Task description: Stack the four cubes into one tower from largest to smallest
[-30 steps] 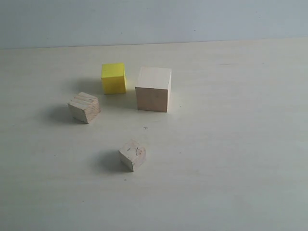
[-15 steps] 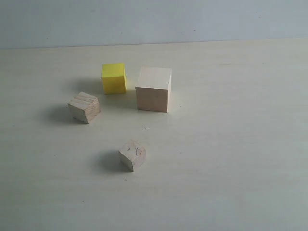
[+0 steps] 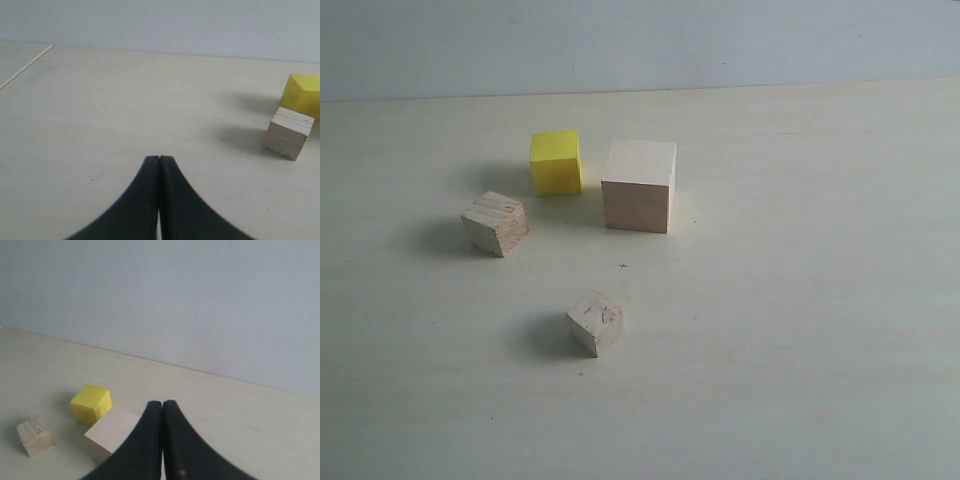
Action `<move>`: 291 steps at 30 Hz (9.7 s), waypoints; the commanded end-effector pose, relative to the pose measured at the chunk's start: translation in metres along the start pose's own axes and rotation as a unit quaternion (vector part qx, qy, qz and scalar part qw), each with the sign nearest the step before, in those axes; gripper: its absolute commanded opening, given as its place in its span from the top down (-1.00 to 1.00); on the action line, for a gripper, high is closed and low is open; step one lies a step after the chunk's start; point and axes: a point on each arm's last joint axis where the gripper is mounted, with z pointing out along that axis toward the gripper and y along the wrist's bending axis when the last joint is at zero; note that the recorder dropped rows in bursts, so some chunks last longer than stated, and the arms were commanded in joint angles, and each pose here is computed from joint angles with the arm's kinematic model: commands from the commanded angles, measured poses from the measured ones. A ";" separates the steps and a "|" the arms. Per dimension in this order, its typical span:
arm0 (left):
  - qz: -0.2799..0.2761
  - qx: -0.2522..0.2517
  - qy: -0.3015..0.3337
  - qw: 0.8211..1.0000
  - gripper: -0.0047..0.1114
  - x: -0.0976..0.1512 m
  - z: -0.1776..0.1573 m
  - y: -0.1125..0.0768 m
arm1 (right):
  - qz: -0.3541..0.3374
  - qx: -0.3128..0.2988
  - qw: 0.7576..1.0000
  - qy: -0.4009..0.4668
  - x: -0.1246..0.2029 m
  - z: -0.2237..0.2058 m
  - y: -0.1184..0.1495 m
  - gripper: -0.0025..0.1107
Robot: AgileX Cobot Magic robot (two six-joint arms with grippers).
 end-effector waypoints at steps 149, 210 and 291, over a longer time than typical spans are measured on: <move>0.002 0.002 -0.006 1.000 0.92 0.000 0.000 0.000 | -0.394 -0.314 0.778 0.374 0.120 0.356 0.032 -0.90; 0.002 0.002 -0.006 1.000 0.92 0.000 0.000 0.000 | -0.357 -0.391 0.748 0.399 0.100 0.326 0.079 0.96; 0.002 0.002 -0.006 1.000 0.92 0.000 0.000 0.000 | -0.346 -0.436 0.715 0.422 0.174 0.334 0.106 0.28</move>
